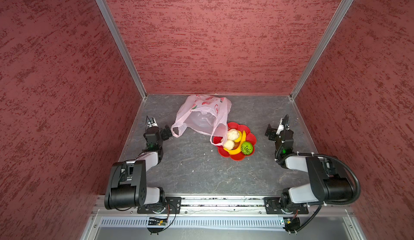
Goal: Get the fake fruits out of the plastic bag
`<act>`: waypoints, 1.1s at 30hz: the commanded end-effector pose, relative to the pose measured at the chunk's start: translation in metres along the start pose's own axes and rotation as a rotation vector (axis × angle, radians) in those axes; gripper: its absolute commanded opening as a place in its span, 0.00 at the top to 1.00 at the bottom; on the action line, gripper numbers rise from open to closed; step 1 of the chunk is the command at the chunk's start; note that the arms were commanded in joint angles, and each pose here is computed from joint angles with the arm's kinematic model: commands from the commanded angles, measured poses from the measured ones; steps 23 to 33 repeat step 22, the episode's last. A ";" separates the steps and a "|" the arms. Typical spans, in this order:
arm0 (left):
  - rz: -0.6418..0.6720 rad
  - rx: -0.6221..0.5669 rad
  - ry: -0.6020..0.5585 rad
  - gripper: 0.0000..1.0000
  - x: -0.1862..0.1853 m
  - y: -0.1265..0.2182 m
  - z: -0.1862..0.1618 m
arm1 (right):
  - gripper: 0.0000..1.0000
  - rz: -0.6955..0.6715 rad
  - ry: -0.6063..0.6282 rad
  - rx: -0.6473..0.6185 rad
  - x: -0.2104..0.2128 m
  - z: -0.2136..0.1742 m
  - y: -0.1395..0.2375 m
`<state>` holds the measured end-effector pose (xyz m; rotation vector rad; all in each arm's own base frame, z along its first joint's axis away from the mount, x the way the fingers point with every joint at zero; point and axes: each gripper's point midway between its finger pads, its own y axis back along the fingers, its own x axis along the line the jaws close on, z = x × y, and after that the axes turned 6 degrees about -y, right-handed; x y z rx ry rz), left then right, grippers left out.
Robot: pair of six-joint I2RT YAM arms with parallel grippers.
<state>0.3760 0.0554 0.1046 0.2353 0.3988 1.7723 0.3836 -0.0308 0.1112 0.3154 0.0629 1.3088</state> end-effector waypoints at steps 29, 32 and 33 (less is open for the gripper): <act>-0.150 -0.140 -0.130 0.01 -0.046 -0.010 0.012 | 0.01 0.027 -0.048 -0.155 -0.010 0.025 0.003; -0.150 -0.140 -0.130 0.01 -0.046 -0.010 0.012 | 0.01 0.027 -0.048 -0.155 -0.010 0.025 0.003; -0.150 -0.140 -0.130 0.01 -0.046 -0.010 0.012 | 0.01 0.027 -0.048 -0.155 -0.010 0.025 0.003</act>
